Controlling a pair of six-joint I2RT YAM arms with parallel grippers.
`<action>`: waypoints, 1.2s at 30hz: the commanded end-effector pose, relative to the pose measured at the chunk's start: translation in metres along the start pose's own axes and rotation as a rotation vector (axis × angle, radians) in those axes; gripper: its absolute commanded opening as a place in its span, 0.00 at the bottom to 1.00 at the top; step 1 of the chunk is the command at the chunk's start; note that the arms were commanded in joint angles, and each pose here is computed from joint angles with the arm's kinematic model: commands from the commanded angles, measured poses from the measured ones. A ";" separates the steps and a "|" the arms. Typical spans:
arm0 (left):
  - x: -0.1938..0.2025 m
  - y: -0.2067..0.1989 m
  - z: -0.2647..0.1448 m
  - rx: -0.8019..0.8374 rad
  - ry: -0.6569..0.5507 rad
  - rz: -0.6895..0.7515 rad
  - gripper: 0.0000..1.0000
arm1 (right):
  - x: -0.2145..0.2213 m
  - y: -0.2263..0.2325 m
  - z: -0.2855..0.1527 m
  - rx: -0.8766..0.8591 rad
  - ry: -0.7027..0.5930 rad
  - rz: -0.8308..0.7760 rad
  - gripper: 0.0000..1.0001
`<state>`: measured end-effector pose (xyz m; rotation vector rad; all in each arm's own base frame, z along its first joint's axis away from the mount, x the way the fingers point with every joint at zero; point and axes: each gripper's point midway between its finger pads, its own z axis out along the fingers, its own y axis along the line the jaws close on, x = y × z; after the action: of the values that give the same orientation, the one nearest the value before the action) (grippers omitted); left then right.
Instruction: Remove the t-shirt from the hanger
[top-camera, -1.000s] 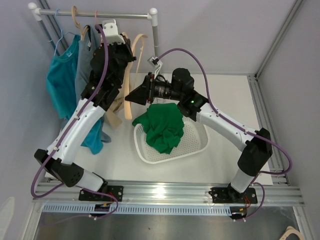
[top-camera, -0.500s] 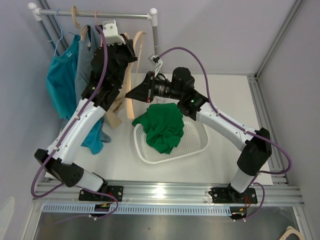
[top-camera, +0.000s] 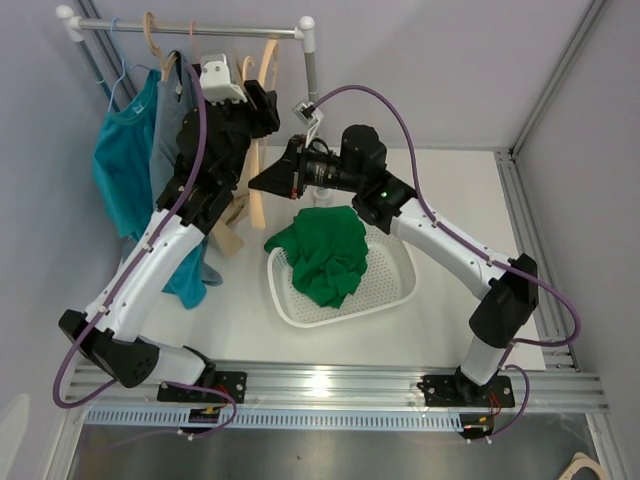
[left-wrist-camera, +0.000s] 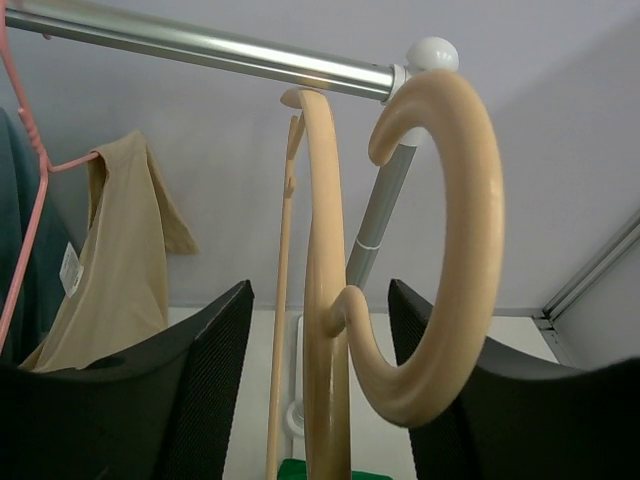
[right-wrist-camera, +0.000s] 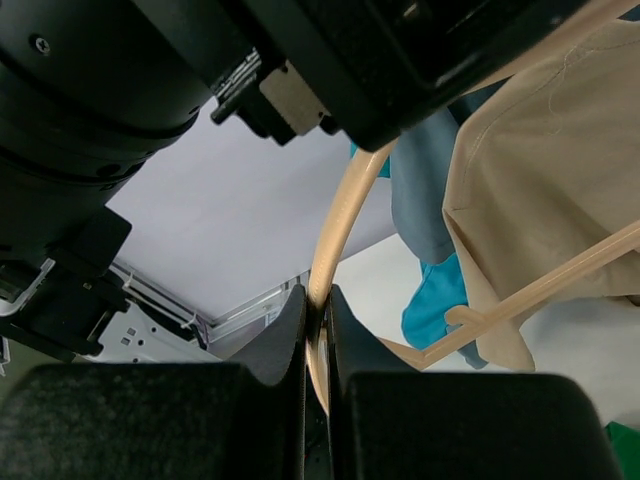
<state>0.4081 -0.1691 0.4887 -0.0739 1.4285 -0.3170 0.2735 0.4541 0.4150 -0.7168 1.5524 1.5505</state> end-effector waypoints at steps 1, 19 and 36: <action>-0.008 -0.002 -0.008 0.019 -0.015 -0.024 0.59 | -0.027 0.023 0.000 -0.057 -0.059 -0.095 0.00; 0.025 -0.001 -0.020 0.046 0.046 -0.027 0.51 | -0.035 0.014 0.004 -0.042 -0.071 -0.086 0.00; 0.006 -0.010 0.008 0.038 0.021 0.070 0.01 | -0.034 0.004 -0.019 0.096 -0.104 -0.105 0.99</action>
<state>0.4102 -0.1764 0.4542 -0.0208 1.5065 -0.2944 0.2911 0.4541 0.4076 -0.6851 1.5675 1.4819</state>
